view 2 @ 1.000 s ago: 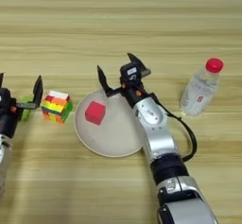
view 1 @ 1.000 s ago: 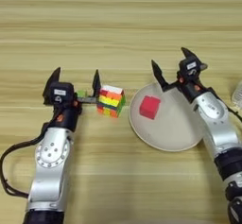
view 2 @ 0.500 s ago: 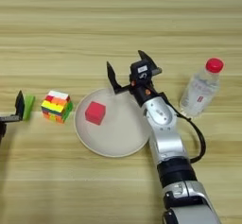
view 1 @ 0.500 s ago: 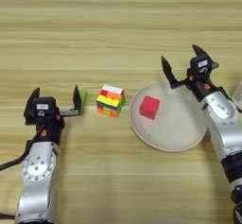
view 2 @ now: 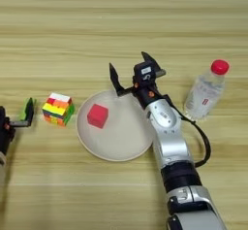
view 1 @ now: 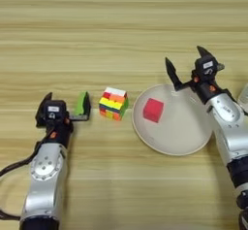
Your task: Move the objects on the table
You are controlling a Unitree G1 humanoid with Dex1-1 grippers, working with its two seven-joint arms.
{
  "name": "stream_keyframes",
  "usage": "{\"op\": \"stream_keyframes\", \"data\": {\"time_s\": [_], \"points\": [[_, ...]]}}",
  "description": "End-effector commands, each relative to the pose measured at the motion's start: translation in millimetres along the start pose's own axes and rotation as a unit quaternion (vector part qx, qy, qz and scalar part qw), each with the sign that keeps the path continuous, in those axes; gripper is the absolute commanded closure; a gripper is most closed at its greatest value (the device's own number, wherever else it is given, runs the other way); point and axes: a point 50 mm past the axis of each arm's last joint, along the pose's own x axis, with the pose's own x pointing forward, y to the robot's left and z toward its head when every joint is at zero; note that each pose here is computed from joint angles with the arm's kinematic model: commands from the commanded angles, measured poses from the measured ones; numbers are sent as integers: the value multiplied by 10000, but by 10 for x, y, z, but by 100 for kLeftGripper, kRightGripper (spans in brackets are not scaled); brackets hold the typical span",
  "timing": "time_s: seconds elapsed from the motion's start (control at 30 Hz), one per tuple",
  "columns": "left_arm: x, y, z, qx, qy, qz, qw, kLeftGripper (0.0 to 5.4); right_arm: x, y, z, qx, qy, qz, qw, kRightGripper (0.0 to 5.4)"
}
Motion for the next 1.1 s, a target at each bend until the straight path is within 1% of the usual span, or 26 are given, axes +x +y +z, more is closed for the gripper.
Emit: {"op": "stream_keyframes", "data": {"time_s": [0.03,0.1,0.23,0.43,0.67,0.77,0.87,1.0,1.1], "points": [[57,38,-87,70,306,41,9995,2,-6,28,-4,35,34,40,10000,0],[72,50,-153,146,506,71,9986,2,-4,35,-2,39,30,42,10000,0],[70,15,-239,99,754,-119,9970,2,-2,39,1,43,26,43,10000,0],[56,-20,-288,149,873,-248,9958,2,-2,35,3,45,20,50,10000,0],[37,-38,-350,98,1077,-309,9937,2,-8,28,4,54,22,57,10000,0],[28,-32,-365,17,1138,-296,9931,2,-8,30,6,63,15,62,10000,0],[19,-35,-391,-260,1243,-323,9914,2,-6,33,9,73,10,65,10000,0],[20,-5,-397,-277,1271,-275,9911,2,-4,38,13,80,0,67,9999,0],[19,-13,-406,-335,1300,-328,9904,2,-6,39,16,79,-2,63,9999,0]]}}
